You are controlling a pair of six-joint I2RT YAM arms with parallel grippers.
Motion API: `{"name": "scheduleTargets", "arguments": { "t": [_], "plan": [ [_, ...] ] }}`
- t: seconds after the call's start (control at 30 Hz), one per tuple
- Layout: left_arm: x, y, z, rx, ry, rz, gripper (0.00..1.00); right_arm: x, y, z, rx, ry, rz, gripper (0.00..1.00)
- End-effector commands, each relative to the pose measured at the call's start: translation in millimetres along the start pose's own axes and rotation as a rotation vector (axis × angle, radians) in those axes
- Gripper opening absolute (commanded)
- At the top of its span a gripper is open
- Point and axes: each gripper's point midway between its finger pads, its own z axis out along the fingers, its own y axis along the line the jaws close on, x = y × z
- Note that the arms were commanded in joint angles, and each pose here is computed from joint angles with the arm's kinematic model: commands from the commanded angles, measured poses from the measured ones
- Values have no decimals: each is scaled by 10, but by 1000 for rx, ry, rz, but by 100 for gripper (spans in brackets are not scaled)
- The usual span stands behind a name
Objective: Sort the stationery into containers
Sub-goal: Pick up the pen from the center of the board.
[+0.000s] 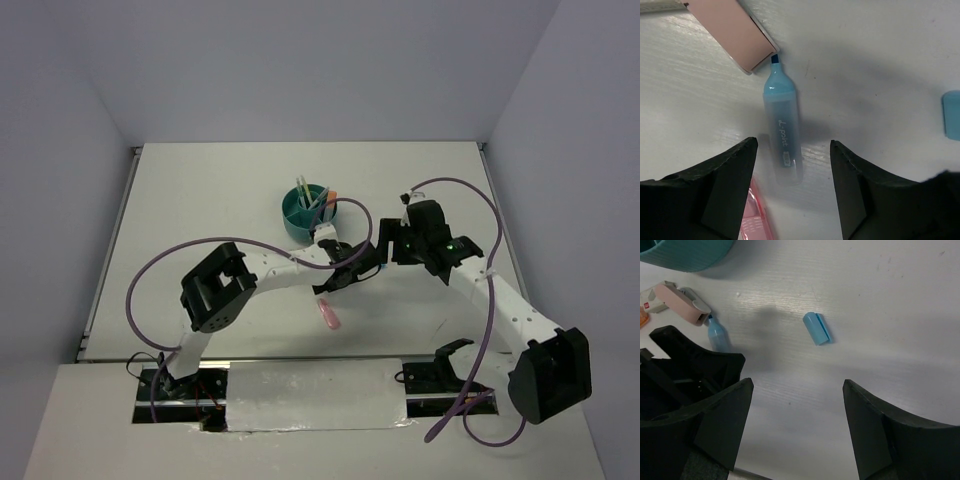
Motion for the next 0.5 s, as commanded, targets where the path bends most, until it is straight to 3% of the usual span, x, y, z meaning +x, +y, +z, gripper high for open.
{"name": "scheduleTargets", "arguments": {
  "t": [0.0,0.1,0.2,0.27,0.3,0.4,0.47],
  "plan": [
    [32,102,36,-65,15,17,72,-134,53,-122,-27,-50,-7,80],
    [88,130,78,-72,29,30,60,-141,65,-139,-35,-59,-8,80],
    [151,148,144,-75,47,41,58,-142,84,-131,-45,-61,-4,80],
    [218,124,194,-64,70,57,51,-126,107,-127,-61,-58,1,80],
    [241,99,209,-56,78,63,37,-124,102,-120,-65,-60,4,80],
    [290,-5,208,-11,107,85,12,-110,60,-119,-61,-65,28,80],
    [258,-88,128,35,111,101,6,-134,-23,-133,-53,-77,62,80]
  ]
}}
